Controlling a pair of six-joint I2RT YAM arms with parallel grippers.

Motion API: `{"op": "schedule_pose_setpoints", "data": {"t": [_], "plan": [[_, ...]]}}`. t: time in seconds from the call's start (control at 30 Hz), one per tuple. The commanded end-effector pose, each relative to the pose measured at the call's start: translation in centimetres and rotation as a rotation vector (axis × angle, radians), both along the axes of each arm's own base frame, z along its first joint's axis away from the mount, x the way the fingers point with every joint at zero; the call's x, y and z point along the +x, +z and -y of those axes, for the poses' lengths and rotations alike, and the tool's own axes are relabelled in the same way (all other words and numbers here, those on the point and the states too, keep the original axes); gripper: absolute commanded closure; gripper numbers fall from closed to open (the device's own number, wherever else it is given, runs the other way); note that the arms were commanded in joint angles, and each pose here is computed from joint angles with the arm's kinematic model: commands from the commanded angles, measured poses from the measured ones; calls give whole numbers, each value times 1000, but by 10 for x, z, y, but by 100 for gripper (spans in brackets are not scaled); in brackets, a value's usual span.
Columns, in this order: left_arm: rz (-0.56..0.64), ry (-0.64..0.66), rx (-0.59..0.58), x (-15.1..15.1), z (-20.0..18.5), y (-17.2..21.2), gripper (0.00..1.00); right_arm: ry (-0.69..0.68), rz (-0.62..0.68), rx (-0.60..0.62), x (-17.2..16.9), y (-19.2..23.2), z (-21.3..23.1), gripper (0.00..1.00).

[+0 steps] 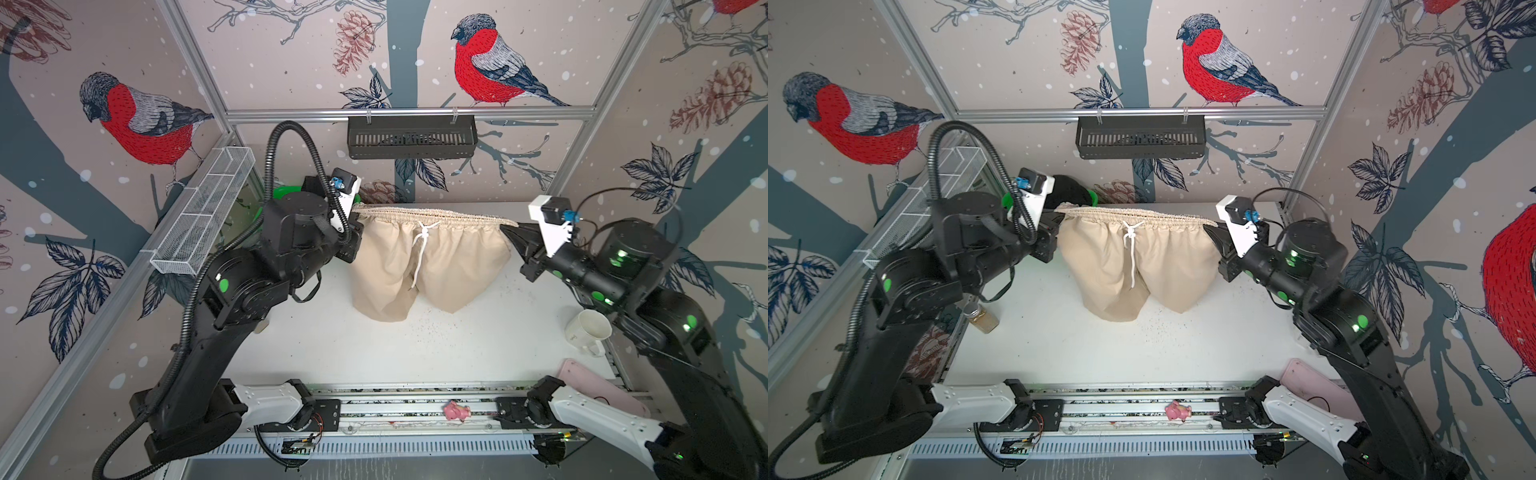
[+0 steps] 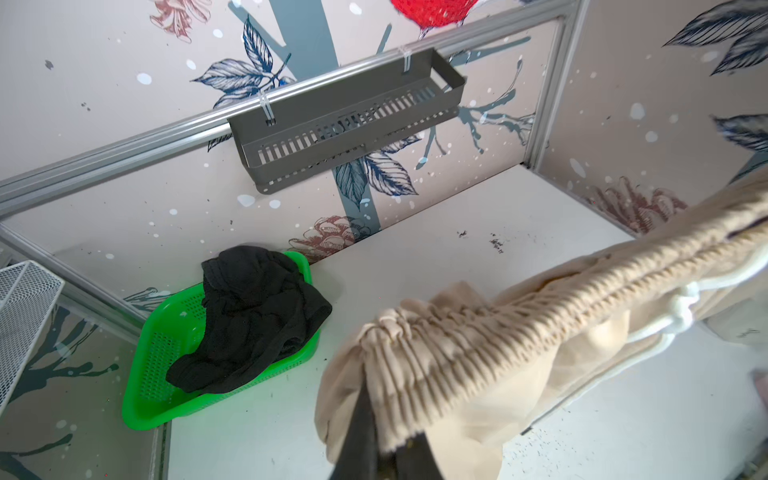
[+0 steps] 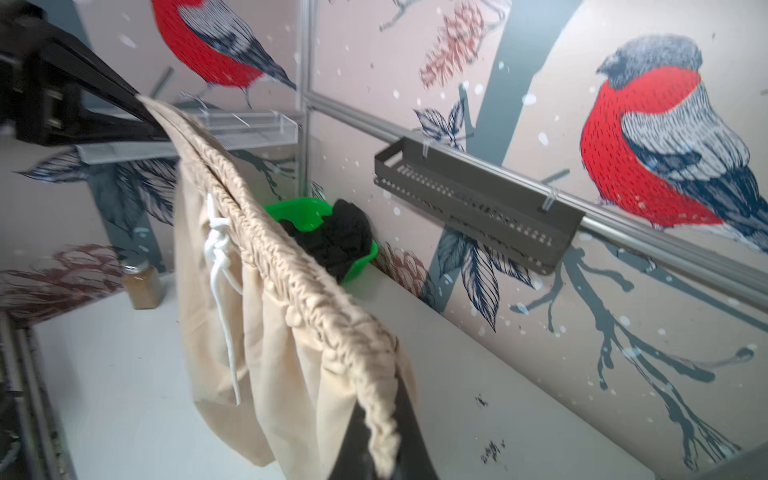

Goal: Fold and stack the shorts
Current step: 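Lift the waistband with both grippers and stretch it apart, then lay the shorts flat, pulling the waistband away from the robot with both grippers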

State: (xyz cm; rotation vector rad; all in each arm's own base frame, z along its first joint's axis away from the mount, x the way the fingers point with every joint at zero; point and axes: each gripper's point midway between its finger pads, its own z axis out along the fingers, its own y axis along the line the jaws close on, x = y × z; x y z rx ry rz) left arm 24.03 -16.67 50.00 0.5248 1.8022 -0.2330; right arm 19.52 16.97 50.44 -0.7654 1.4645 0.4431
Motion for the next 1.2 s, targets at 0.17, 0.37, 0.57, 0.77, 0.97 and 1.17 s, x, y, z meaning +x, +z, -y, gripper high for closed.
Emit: {"op": "schedule_pose_setpoints", "data": {"t": [0.17,0.37,0.57,0.77,0.97,1.17], "plan": [[80,-232,-130,-51,4,37,100,175,68,109,-67,46,11,99],[-1,12,2,-6,-9,5,100,-66,3,82,-17,26,25,99],[-29,150,117,61,14,-28,100,-460,-26,-18,66,-16,51,99],[-79,240,157,169,23,-92,100,-537,-91,-22,160,-85,77,99],[-106,281,206,262,37,-174,100,-565,-160,7,237,-165,105,99],[-123,315,192,327,53,-242,100,-545,-305,-17,302,-249,111,99]]}}
